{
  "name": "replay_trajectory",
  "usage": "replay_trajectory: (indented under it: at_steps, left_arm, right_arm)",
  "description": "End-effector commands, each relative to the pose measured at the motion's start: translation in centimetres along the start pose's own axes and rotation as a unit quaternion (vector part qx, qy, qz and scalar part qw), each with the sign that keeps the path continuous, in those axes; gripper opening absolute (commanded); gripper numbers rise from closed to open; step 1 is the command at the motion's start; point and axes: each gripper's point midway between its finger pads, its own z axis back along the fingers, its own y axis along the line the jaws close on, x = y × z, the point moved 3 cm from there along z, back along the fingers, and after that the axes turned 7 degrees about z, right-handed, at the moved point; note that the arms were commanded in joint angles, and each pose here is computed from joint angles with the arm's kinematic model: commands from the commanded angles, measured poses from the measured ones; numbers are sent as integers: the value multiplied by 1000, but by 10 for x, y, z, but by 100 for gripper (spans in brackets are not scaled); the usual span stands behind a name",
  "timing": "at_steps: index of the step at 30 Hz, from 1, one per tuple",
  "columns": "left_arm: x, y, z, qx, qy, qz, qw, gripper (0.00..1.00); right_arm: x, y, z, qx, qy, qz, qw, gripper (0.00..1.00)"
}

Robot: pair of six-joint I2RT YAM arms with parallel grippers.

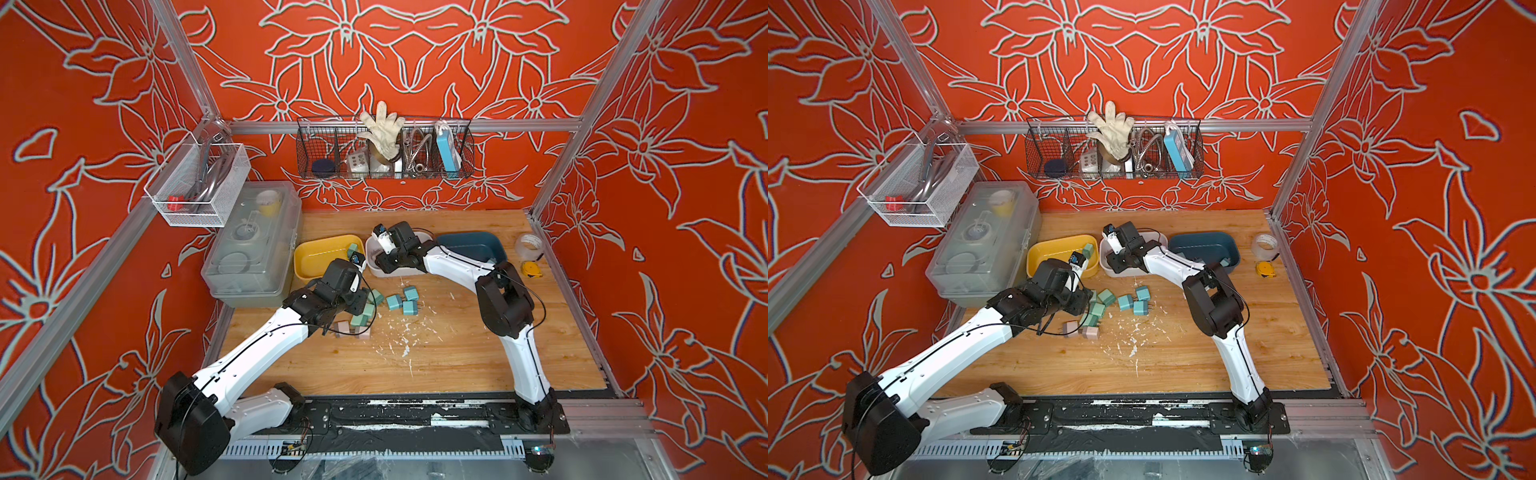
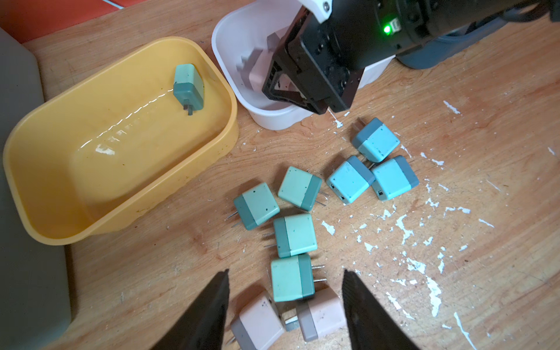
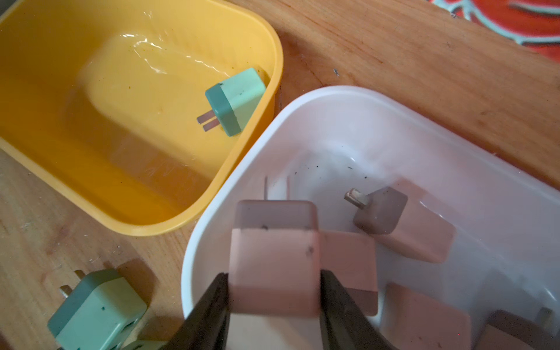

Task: Place the plugs by color into the storage box
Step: Place the plug in the storage box, then pick up the plug from the center of the board.

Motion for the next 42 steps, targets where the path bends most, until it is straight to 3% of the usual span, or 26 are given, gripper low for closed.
replay_trajectory:
  at_steps: [1,14,22,33,42]
  left_arm:
    - [-2,-1,-5,5,5,-12,1000,61]
    - [-1,-1,-17,16,20,-22,999,62]
    - [18,1,-24,40,16,-49,998,61]
    - [47,5,-35,26,3,-4,1000,60]
    - [55,3,-61,15,12,-1,1000,58]
  right_arm:
    - [2,1,-1,14,-2,-9,1000,50]
    - [8,-15,3,79,-26,-74,994,47]
    - [22,-60,23,100,-52,-137,984,43]
    - [26,-103,34,118,-79,-184,973,39]
    - [26,-125,47,186,-114,-201,955,32]
